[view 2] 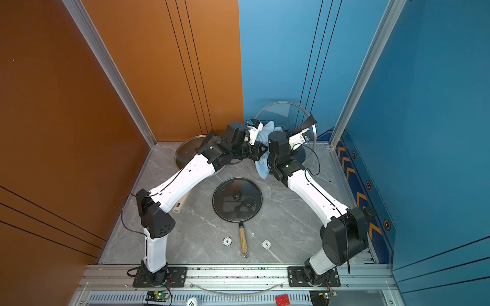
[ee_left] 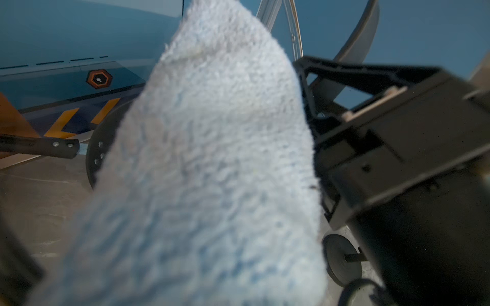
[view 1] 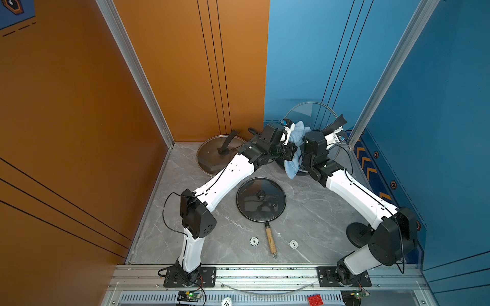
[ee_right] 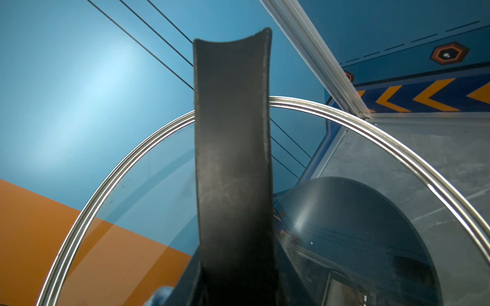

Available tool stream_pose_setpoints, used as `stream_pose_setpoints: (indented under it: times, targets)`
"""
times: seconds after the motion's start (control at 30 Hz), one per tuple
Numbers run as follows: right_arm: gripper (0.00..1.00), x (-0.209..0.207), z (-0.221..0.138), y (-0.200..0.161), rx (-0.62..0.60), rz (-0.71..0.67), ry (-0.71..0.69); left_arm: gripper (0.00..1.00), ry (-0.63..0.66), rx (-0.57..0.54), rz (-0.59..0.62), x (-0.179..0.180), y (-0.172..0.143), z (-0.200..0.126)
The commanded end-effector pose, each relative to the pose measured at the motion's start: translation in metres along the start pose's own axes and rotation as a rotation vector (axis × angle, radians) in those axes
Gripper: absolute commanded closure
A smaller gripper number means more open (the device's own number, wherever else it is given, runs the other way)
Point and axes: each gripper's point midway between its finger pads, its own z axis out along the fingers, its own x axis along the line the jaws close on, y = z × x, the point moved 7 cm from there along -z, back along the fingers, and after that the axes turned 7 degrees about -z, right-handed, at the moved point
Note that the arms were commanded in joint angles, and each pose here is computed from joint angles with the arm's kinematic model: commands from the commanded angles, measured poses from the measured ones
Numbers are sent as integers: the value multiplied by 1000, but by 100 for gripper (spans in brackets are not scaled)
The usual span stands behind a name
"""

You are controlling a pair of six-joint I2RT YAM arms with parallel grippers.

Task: Wipe the pot lid with a cloth
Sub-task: Wipe the pot lid.

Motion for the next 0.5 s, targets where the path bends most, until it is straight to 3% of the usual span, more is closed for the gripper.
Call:
stream_pose_setpoints:
  times: [0.0, 0.1, 0.2, 0.33, 0.47]
  targets:
    - [100, 34, -17, 97, -208, 95, 129, 80, 97, 169, 42, 26, -40, 17]
    - [100, 26, -3, 84, -151, -140, 67, 79, 232, 117, 120, 41, -30, -2]
    - [100, 14, 8, 63, -94, -260, 70, 76, 341, 42, 84, 72, -7, -29]
    - [100, 6, 24, 26, 2, -556, 64, 76, 442, -39, 17, 108, 13, -71]
    - [100, -13, 51, -14, 142, -648, 131, 75, 465, -112, 0, 120, 18, -96]
